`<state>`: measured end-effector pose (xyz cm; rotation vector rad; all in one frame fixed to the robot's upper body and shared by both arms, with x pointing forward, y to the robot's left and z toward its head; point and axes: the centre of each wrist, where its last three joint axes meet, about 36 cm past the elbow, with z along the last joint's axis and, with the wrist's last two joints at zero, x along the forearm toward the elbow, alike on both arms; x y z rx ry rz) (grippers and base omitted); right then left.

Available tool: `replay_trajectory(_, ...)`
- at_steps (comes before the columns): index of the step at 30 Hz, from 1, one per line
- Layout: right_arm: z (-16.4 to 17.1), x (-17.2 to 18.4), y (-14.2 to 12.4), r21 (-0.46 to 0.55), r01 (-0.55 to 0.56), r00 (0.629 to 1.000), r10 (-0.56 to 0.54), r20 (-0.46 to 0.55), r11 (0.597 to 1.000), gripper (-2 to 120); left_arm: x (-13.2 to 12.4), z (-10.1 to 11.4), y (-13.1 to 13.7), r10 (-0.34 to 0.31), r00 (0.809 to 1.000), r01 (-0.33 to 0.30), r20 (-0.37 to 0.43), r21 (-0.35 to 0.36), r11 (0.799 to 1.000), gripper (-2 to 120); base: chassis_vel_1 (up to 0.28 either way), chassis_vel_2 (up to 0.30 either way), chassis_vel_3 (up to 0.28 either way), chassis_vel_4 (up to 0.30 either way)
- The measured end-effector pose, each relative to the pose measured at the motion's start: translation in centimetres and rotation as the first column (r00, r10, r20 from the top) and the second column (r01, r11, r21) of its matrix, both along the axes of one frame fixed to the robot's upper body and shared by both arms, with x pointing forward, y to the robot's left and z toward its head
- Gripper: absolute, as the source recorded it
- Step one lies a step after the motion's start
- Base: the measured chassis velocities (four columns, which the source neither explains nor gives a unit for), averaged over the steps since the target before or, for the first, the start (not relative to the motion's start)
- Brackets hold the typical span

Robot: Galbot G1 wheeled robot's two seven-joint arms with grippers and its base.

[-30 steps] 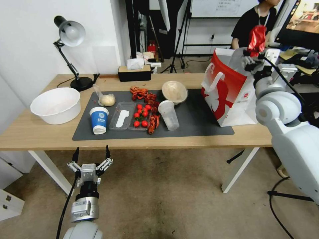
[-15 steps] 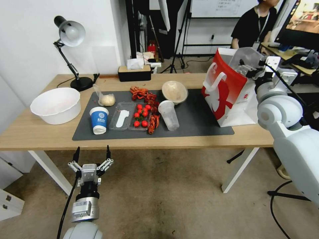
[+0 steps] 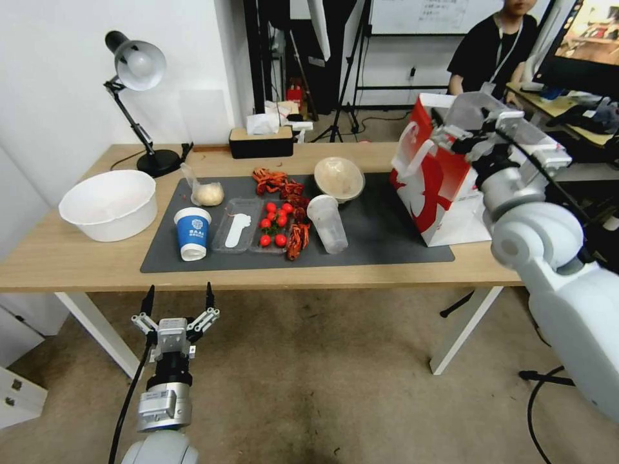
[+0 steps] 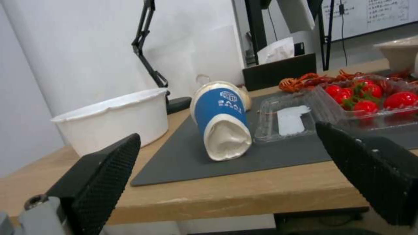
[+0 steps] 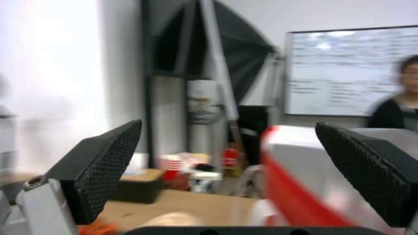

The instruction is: Pick up the trash from the table and place it into the takeout bag.

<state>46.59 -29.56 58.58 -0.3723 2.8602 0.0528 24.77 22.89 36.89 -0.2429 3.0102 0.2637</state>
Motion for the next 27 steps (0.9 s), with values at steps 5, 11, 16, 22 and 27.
replay_trajectory(5,-3.2,-3.2,0.0,-0.044,-0.142,0.989,0.143,0.022,0.989,100,0.1,-0.1,-0.1,-0.004,1.0,0.004,0.001,-0.005,1.0,100,0.0,0.0,0.0,0.0)
replay_trajectory(11,-8.2,-7.8,-0.4,-0.064,-0.144,0.99,0.144,-0.007,0.987,100,0.0,-0.2,0.1,-0.008,1.0,0.008,0.003,-0.006,1.0,100,0.0,0.0,0.0,0.0)
replay_trajectory(16,-12.3,-12.0,-0.1,-0.034,-0.081,0.997,0.081,-0.007,0.996,100,0.0,-0.3,0.4,-0.007,1.0,0.007,0.006,-0.006,1.0,100,0.0,0.0,0.0,0.0)
replay_trajectory(22,-19.0,-18.3,1.3,0.025,-0.006,0.999,0.007,-0.033,1.0,100,0.1,-0.4,0.7,-0.009,1.0,0.009,0.009,-0.006,1.0,100,0.0,0.0,0.0,0.0)
replay_trajectory(27,-22.6,-20.9,1.8,0.047,0.038,0.998,-0.035,-0.052,0.998,100,0.0,-0.5,0.7,-0.016,1.0,0.017,0.007,-0.005,1.0,100,0.0,0.0,0.0,0.0)
